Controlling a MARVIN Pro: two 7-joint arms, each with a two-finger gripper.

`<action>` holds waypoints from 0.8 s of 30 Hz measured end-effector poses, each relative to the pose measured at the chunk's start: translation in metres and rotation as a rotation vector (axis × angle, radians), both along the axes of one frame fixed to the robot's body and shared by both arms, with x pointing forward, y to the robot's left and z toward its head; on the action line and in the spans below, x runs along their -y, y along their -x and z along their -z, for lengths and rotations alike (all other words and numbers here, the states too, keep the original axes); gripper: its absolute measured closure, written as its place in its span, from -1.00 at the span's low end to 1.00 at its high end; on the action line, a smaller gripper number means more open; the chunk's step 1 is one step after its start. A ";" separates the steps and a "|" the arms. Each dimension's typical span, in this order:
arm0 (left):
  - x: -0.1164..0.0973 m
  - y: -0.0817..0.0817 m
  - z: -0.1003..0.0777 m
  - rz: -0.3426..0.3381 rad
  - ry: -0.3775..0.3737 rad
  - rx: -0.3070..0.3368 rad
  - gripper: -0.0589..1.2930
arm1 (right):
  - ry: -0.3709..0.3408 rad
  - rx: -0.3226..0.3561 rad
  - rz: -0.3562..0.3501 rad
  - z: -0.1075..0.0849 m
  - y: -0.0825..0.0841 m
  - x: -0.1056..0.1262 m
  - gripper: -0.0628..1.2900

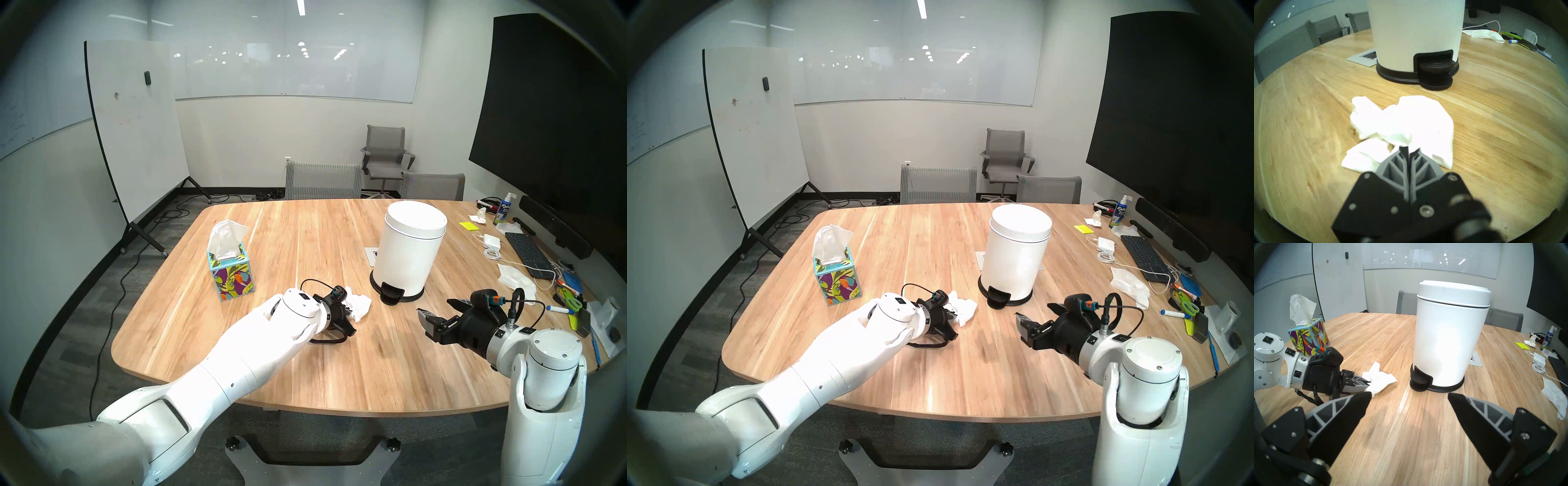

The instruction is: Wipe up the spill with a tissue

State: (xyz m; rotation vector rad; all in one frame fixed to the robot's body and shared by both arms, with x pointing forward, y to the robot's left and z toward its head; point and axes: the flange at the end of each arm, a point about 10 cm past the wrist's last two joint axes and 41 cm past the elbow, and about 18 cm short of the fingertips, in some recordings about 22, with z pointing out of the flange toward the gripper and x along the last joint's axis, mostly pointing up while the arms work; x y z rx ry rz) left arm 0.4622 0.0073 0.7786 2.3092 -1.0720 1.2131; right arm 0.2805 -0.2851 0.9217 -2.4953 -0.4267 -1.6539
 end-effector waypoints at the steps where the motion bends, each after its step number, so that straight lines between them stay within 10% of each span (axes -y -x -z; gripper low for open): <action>1: 0.002 -0.002 0.000 -0.002 0.000 -0.001 0.94 | 0.000 0.000 0.000 0.000 0.000 0.000 -0.91; 14: 0.006 -0.018 -0.001 -0.005 0.025 -0.024 0.94 | 0.000 0.000 0.000 0.000 0.000 0.000 -0.91; 24: -0.031 -0.036 -0.003 -0.030 0.025 -0.021 0.94 | 0.000 0.000 0.000 0.000 0.000 0.000 -0.91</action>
